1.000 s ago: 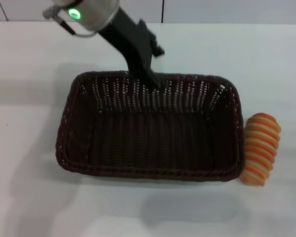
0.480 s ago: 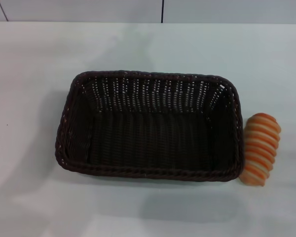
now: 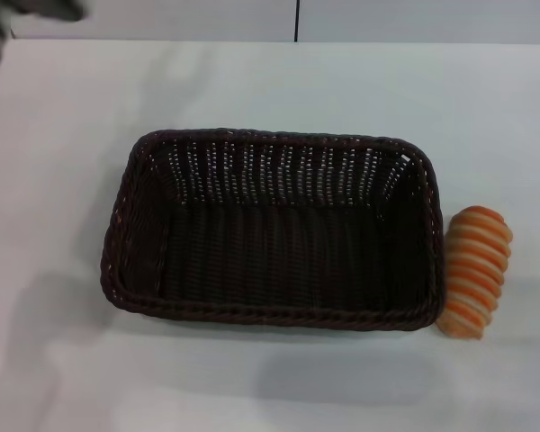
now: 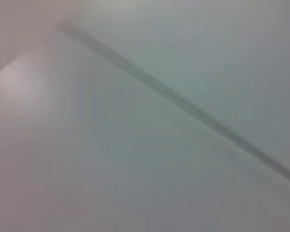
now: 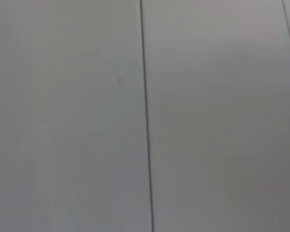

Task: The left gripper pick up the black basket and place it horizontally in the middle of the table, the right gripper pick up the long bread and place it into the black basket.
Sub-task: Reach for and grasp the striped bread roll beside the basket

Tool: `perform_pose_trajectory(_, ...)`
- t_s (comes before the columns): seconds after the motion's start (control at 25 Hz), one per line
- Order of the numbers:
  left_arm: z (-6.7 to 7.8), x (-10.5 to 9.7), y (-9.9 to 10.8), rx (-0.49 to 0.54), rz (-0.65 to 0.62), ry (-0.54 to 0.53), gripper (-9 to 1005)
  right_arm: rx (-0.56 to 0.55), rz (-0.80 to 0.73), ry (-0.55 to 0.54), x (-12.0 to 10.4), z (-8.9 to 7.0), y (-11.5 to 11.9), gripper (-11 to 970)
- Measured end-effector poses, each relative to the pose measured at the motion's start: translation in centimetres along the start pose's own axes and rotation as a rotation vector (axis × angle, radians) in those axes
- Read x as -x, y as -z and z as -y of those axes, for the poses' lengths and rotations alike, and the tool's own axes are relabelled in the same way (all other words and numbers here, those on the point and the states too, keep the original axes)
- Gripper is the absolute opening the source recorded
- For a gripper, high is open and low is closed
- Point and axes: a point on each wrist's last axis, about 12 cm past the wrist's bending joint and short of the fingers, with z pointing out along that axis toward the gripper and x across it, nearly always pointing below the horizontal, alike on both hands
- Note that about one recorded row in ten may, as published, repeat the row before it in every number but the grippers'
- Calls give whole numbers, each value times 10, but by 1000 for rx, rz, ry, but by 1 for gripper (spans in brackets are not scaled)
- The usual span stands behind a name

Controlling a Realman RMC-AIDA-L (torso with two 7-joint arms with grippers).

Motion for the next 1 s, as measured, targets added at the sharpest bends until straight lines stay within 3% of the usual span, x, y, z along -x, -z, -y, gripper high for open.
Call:
perform_pose_trajectory(0.2, -9, -41, 45, 74, -118, 286, 802, 66, -11, 14, -2, -4, 5, 766)
perform_pose_trajectory(0.28, -9, -61, 65, 102, -164, 352, 802, 110, -13, 18, -2, -6, 9, 766)
perform_pose_trajectory(0.48, -2, -95, 102, 141, -222, 420, 802, 207, 2, 20, 0, -12, 20, 766)
perform_pose_trajectory(0.6, -2, -95, 102, 141, -222, 420, 802, 254, -11, 13, -1, -17, 26, 766)
perform_pose_trajectory(0.64, 1, -108, 118, 152, -250, 458, 802, 267, -20, 13, -2, -18, 27, 767)
perform_pose_trajectory(0.72, 1, -108, 118, 152, -250, 458, 802, 296, -43, 15, -5, -20, 28, 767)
perform_pose_trajectory(0.76, 11, -132, 140, 137, -341, 512, 802, 309, -54, 17, -6, -21, 28, 767)
perform_pose_trajectory(1.0, 16, -140, 143, 110, -381, 515, 802, 348, -146, 28, -18, -27, 27, 767)
